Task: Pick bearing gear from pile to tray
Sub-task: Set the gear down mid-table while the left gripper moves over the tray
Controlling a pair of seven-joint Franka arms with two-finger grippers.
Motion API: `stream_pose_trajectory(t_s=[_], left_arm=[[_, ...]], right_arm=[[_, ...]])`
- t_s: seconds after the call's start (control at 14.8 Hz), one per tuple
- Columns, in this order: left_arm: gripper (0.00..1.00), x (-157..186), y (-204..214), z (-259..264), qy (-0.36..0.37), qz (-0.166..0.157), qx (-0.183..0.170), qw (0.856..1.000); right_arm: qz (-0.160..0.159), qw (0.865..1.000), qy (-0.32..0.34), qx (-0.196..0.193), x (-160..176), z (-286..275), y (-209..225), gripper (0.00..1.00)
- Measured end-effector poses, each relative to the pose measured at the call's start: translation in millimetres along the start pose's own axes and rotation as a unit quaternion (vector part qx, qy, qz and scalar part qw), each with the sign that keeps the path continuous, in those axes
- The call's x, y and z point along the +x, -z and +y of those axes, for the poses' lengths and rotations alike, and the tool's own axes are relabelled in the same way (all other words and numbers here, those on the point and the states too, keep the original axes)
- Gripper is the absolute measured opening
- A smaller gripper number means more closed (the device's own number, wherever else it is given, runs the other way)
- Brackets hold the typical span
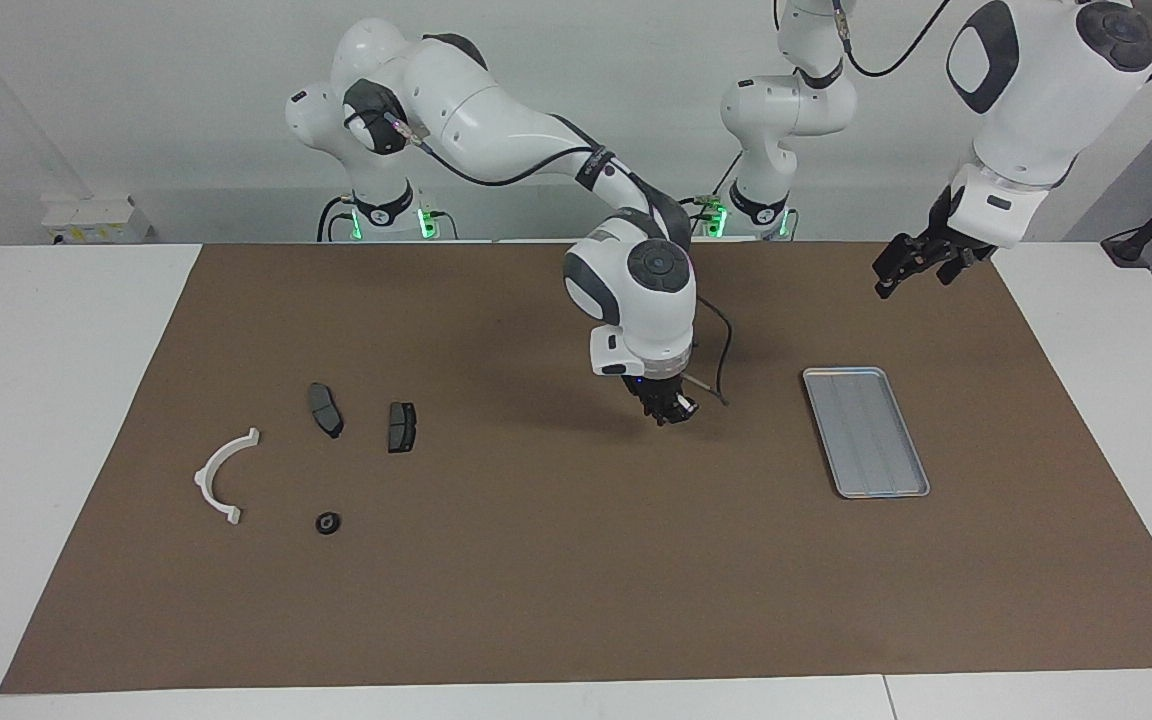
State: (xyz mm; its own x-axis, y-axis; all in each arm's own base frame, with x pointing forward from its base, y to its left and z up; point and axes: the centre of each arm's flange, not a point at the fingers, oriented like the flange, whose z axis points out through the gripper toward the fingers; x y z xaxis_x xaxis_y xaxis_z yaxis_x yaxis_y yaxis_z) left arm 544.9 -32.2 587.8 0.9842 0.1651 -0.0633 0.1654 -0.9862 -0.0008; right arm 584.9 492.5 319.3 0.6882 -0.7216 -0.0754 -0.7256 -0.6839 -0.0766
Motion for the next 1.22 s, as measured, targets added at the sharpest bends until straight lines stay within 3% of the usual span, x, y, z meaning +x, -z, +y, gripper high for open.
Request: stream_pose_trajectory(t_s=[0.61, 0.68, 0.88, 1.08, 1.15, 1.22], left_arm=[[1.00, 0, 0, 0, 0.000, 0.000, 0.000, 1.000], [1.00, 0, 0, 0, 0.000, 0.000, 0.000, 1.000], [1.00, 0, 0, 0, 0.000, 0.000, 0.000, 1.000], [1.00, 0, 0, 0, 0.000, 0.000, 0.000, 1.000], [1.00, 0, 0, 0, 0.000, 0.000, 0.000, 1.000], [1.00, 0, 0, 0, 0.000, 0.000, 0.000, 1.000]], right_arm=[[0.007, 1.000, -0.002, 0.006, -3, 2, -30, 0.24], [0.007, 1.000, -0.002, 0.006, -3, 3, -30, 0.30], [0.009, 1.000, -0.006, -0.012, 3, 6, -31, 0.60], [0.013, 0.999, -0.024, -0.035, 35, 9, -7, 0.93], [0.013, 0.999, -0.022, -0.040, 52, 11, 10, 1.00], [0.014, 0.999, -0.010, -0.043, 73, 14, 30, 1.00]])
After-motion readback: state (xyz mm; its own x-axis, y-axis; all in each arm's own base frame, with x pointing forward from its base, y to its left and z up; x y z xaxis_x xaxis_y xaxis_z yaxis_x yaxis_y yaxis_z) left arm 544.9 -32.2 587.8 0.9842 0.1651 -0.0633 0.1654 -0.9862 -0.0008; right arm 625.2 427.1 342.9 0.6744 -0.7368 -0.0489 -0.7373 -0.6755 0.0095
